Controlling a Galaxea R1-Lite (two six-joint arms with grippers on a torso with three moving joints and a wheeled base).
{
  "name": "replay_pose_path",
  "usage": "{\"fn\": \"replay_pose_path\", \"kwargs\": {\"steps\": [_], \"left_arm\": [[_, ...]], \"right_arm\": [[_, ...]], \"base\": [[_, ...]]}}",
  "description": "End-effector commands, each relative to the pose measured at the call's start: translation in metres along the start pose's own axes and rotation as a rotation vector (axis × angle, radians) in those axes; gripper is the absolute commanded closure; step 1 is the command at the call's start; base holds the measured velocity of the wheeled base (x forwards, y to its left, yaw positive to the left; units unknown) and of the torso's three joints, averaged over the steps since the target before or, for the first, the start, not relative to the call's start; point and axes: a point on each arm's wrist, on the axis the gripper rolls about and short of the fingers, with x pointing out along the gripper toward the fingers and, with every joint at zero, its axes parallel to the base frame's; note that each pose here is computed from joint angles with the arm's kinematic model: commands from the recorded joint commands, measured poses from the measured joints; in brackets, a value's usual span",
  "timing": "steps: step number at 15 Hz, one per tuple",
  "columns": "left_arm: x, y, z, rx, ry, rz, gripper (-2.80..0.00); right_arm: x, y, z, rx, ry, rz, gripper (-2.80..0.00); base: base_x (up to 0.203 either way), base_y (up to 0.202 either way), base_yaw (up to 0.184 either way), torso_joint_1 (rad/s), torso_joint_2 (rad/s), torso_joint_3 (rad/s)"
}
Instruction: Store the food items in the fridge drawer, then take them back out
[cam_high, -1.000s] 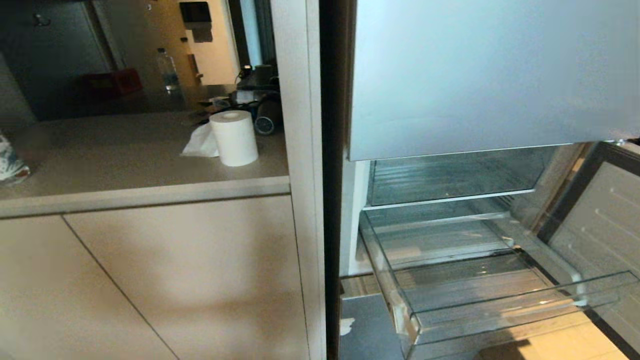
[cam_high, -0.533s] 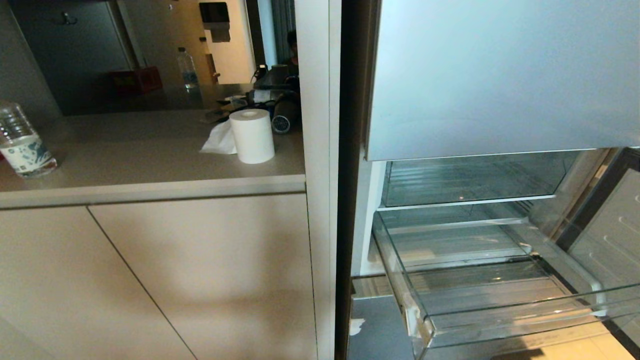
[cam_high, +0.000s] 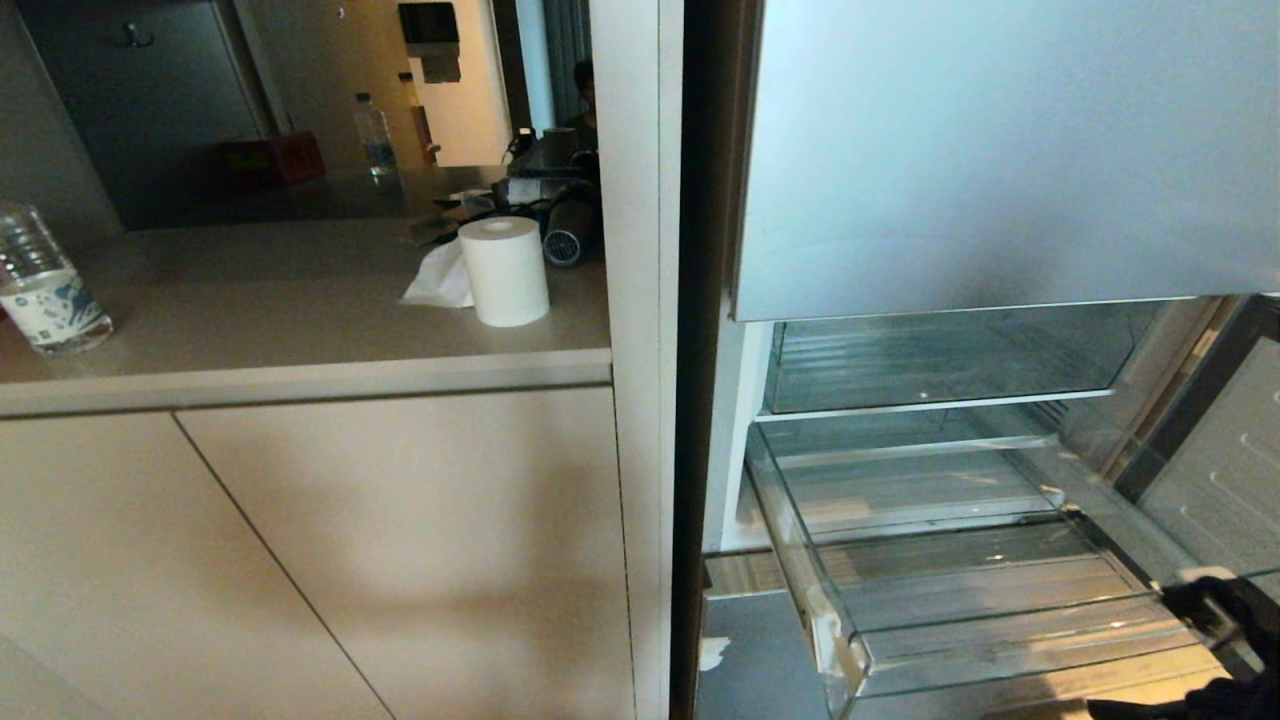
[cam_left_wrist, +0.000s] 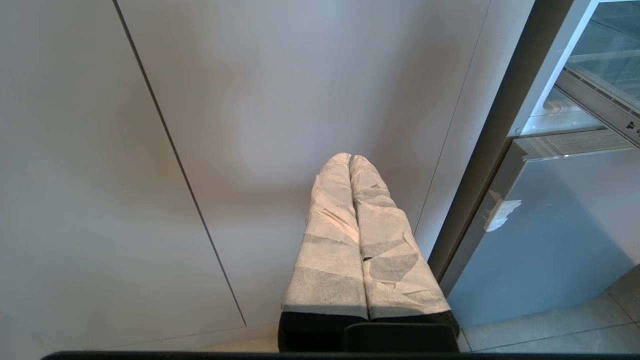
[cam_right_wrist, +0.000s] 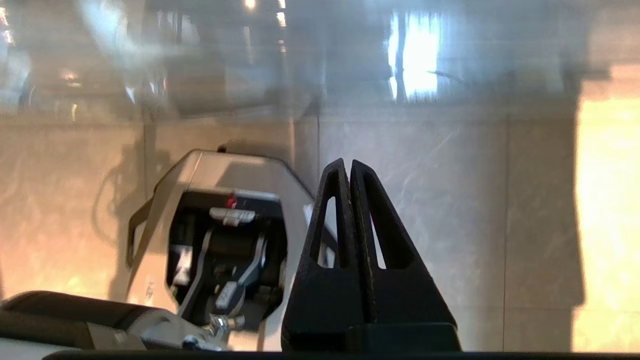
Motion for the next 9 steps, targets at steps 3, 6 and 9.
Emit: {"fn": "replay_pose_path", "kwargs": {"steps": [3, 6, 9], "left_arm": [[0.000, 0.000, 0.000, 0.000, 0.001, 0.000, 0.00], [0.000, 0.000, 0.000, 0.000, 0.001, 0.000, 0.00], [0.000, 0.000, 0.000, 0.000, 0.000, 0.001, 0.00]], "right_arm": [[0.066, 0.007, 0.049, 0.011, 0.114, 0.005, 0.00], [0.107, 0.011, 0.080, 0.067, 0.030, 0.014, 0.00], [0.128, 0.017, 0.119, 0.277, -0.180, 0.067, 0.00]], "base": [[0.000, 0.000, 0.000, 0.000, 0.00, 0.000], [0.000, 0.000, 0.000, 0.000, 0.00, 0.000], [0.000, 0.000, 0.000, 0.000, 0.00, 0.000]]}}
